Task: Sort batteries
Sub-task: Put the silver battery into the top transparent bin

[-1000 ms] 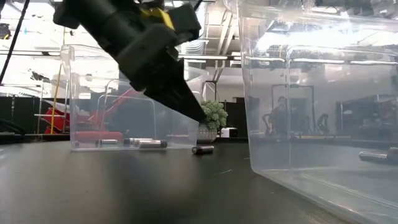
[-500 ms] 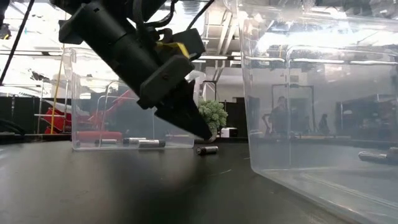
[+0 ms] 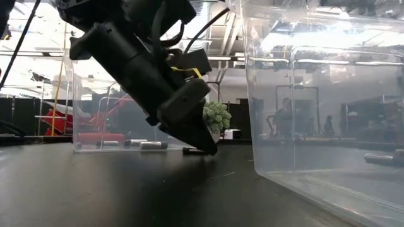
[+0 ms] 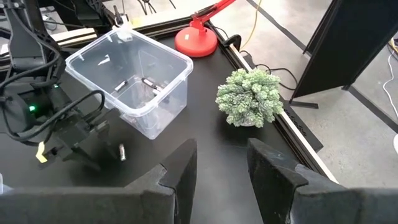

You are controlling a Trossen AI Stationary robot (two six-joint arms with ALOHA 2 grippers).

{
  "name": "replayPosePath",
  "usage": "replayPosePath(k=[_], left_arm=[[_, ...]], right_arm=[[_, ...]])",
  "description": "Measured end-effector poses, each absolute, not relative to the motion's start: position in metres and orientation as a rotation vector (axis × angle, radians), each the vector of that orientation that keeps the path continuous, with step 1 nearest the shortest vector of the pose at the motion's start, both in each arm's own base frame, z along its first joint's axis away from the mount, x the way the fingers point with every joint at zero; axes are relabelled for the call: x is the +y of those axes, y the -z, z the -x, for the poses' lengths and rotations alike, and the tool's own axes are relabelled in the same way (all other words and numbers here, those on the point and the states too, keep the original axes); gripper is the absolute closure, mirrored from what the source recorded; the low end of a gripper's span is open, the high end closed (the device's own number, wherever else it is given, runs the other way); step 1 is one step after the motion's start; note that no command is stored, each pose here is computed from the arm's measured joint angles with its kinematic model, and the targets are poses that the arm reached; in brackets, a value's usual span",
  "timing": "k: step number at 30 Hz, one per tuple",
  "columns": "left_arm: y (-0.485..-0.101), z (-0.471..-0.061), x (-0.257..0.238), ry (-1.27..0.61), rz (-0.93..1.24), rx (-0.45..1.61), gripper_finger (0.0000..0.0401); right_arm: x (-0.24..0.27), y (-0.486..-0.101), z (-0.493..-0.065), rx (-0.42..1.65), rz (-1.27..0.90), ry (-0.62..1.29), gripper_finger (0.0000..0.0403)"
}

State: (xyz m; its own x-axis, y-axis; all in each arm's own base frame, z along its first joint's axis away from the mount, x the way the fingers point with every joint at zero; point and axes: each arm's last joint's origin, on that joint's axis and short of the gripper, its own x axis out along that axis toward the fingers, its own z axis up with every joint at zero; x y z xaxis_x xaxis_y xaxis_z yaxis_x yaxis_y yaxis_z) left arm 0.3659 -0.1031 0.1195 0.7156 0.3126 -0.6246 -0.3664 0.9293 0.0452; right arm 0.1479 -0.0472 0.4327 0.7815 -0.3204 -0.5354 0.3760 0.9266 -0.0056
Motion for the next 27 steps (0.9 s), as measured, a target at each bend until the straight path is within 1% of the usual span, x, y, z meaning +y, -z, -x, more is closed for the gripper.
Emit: replayPosePath(k=[6, 11, 22, 27], left_arm=[[-0.1193, -0.3648, -0.1005, -0.430, 0.037, 0.669, 0.0214], [-0.1196, -0.3633, -0.1022, -0.410, -0.016, 0.688, 0.0215], [-0.1202, -0.3637, -0.1011, -0.324, -0.274, 0.735, 0.0225], [-0.1238, -0.3691, -0.0936, -0.314, -0.384, 0.713, 0.0225]], right_arm=[[-0.0472, -0.4326, -0.1479, 0.559, -0.103, 0.377, 0.0245], [-0.0472, -0.4326, -0.1479, 0.560, -0.101, 0.376, 0.0245], [-0.0473, -0.4324, -0.1481, 0.564, -0.088, 0.372, 0.0245], [-0.0472, -0.4320, -0.1479, 0.569, -0.089, 0.372, 0.0245]])
